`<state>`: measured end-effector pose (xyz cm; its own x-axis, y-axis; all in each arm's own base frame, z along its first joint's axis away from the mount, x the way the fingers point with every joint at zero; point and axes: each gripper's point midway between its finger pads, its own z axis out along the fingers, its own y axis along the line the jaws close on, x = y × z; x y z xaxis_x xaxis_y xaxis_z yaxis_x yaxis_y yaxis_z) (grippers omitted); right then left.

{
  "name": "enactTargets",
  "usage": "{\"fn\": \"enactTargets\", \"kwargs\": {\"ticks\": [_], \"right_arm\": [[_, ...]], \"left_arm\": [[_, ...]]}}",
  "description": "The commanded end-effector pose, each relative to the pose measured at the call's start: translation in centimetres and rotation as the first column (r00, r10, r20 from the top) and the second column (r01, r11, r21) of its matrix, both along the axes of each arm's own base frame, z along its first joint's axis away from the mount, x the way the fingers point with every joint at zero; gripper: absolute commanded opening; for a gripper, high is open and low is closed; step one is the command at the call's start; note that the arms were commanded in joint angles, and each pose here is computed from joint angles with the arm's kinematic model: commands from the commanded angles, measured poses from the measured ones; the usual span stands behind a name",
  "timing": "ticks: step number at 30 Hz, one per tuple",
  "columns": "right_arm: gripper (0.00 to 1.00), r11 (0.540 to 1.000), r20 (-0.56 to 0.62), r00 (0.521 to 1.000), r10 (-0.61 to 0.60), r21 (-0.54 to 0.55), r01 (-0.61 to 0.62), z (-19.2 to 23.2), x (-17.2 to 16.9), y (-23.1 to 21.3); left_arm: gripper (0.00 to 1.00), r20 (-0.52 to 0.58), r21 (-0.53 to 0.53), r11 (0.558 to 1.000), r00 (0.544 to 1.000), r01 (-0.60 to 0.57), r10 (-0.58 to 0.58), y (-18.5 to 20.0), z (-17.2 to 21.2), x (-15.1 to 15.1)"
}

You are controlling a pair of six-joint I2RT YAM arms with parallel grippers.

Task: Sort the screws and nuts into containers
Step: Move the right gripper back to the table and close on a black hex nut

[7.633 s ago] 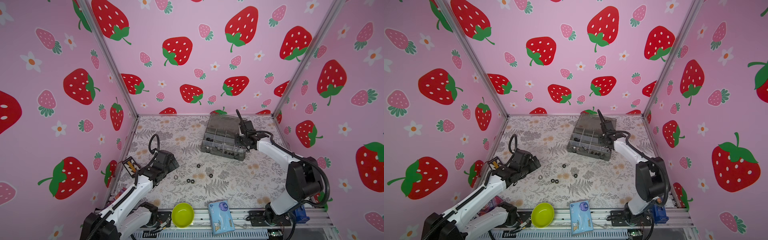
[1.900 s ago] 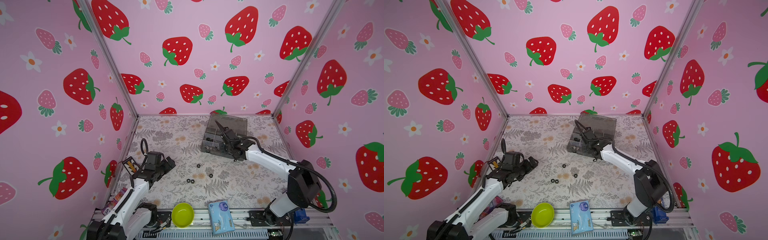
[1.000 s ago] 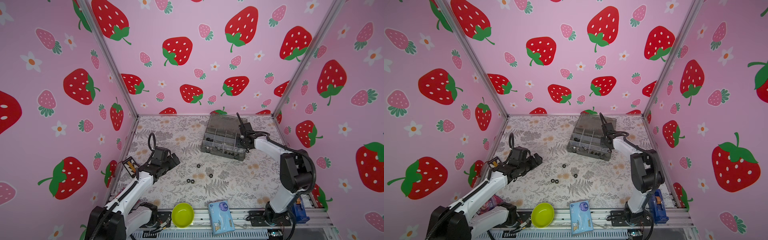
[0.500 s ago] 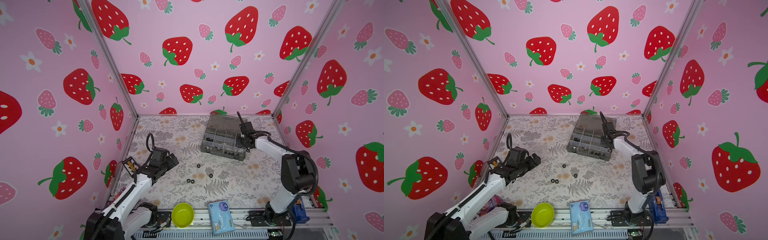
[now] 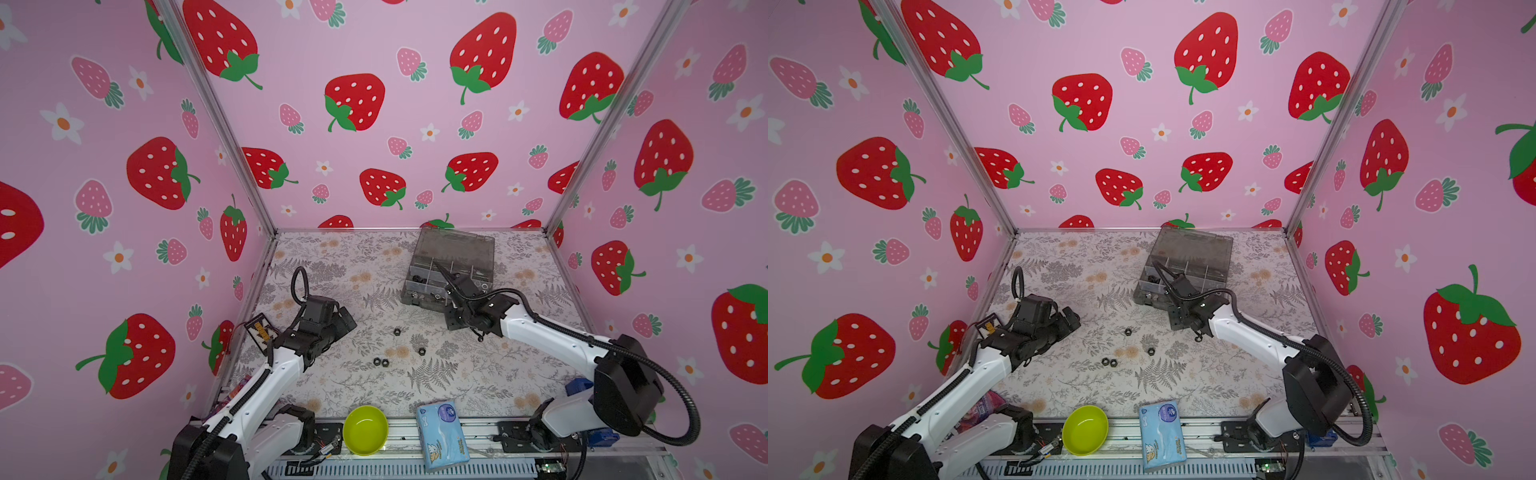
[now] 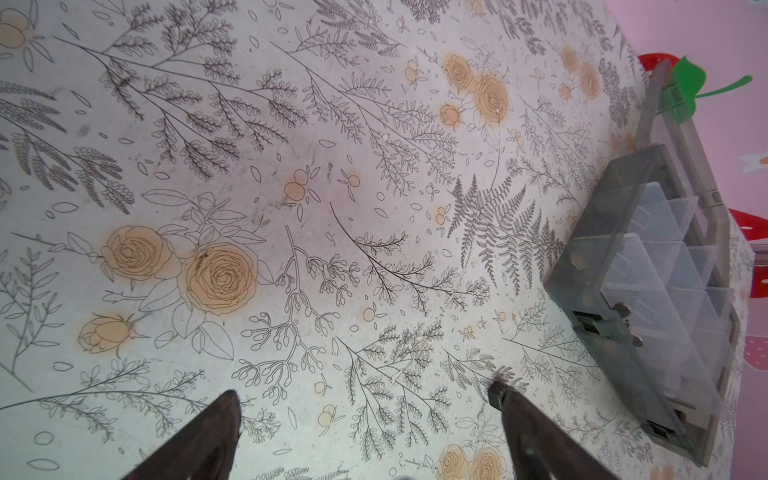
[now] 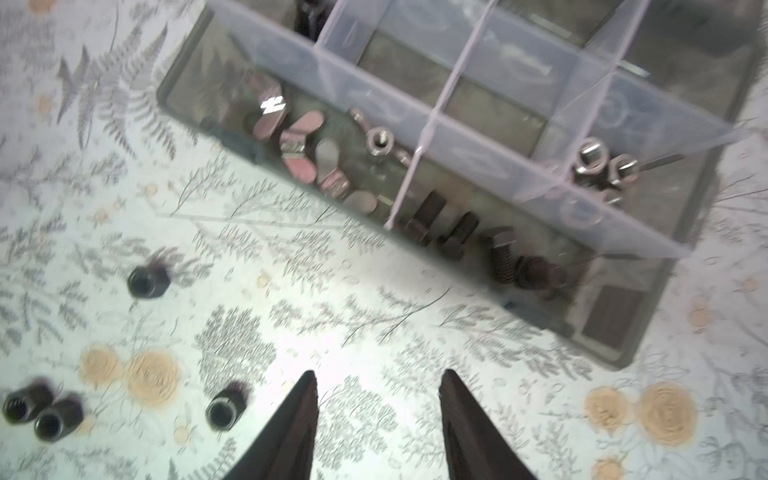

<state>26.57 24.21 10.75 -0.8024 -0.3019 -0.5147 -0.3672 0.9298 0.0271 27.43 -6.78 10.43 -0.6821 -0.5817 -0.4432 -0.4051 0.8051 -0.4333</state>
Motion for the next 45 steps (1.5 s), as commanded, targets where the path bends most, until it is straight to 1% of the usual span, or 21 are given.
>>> {"fn": "enactTargets", "kwargs": {"ticks": [1, 6, 13, 14, 15, 16, 25, 30, 31, 33, 37, 45], "right_arm": [[0.50, 1.000, -0.106, 0.994, 0.018, -0.016, -0.020, -2.3, -3.1, 1.4], [0.51, 0.992, -0.184, 0.975, 0.123, -0.004, -0.126, -4.5, -6.1, 4.8], [0.51, 0.976, -0.240, 0.950, 0.200, -0.038, -0.215, -6.8, -8.2, 7.2], [0.51, 0.974, -0.236, 0.951, 0.201, -0.054, -0.219, -7.0, -8.3, 7.3], [0.55, 0.973, -0.234, 0.952, 0.200, -0.070, -0.222, -7.2, -8.2, 7.4], [0.55, 0.971, -0.232, 0.952, 0.198, -0.084, -0.223, -7.4, -8.2, 7.4], [0.55, 0.966, -0.219, 0.959, 0.182, -0.145, -0.216, -8.9, -7.3, 7.5], [0.52, 0.964, -0.215, 0.960, 0.178, -0.157, -0.214, -9.3, -7.0, 7.6], [0.49, 0.964, -0.217, 0.960, 0.179, -0.158, -0.215, -9.4, -7.0, 7.6], [0.46, 0.962, -0.225, 0.958, 0.175, -0.167, -0.215, -9.7, -7.1, 7.4], [0.42, 0.960, -0.237, 0.957, 0.168, -0.181, -0.214, -9.9, -7.3, 6.9], [0.38, 0.951, -0.239, 0.960, 0.145, -0.234, -0.202, -10.2, -7.5, 5.3]], "left_arm": [[0.99, -0.006, 0.016, 0.999, 0.999, -0.032, 0.032, 0.5, -0.3, -0.1], [0.99, -0.008, 0.014, 0.999, 0.999, -0.036, 0.036, 0.6, -0.6, -0.1], [0.99, -0.020, 0.017, 0.999, 0.999, -0.035, 0.036, 0.6, -1.0, -0.2], [0.99, -0.019, 0.017, 0.999, 0.999, -0.035, 0.036, 0.6, -1.0, -0.2], [0.99, -0.019, 0.017, 0.999, 0.999, -0.035, 0.035, 0.5, -1.1, -0.2], [0.99, -0.018, 0.015, 0.999, 0.999, -0.037, 0.037, 0.6, -1.1, -0.2], [0.99, -0.023, 0.019, 0.999, 0.999, -0.031, 0.032, 0.5, -1.2, -0.2], [0.99, -0.024, 0.020, 0.999, 0.999, -0.033, 0.033, 0.6, -1.3, -0.2], [0.99, -0.022, 0.019, 0.999, 0.999, -0.032, 0.033, 0.6, -1.2, -0.1], [0.99, -0.021, 0.019, 0.999, 0.999, -0.032, 0.032, 0.6, -1.1, -0.1], [0.99, -0.019, 0.018, 0.999, 0.999, -0.030, 0.030, 0.5, -1.0, 0.0], [0.99, -0.021, 0.016, 0.999, 0.999, -0.033, 0.033, 0.6, -0.9, 0.0]]}}
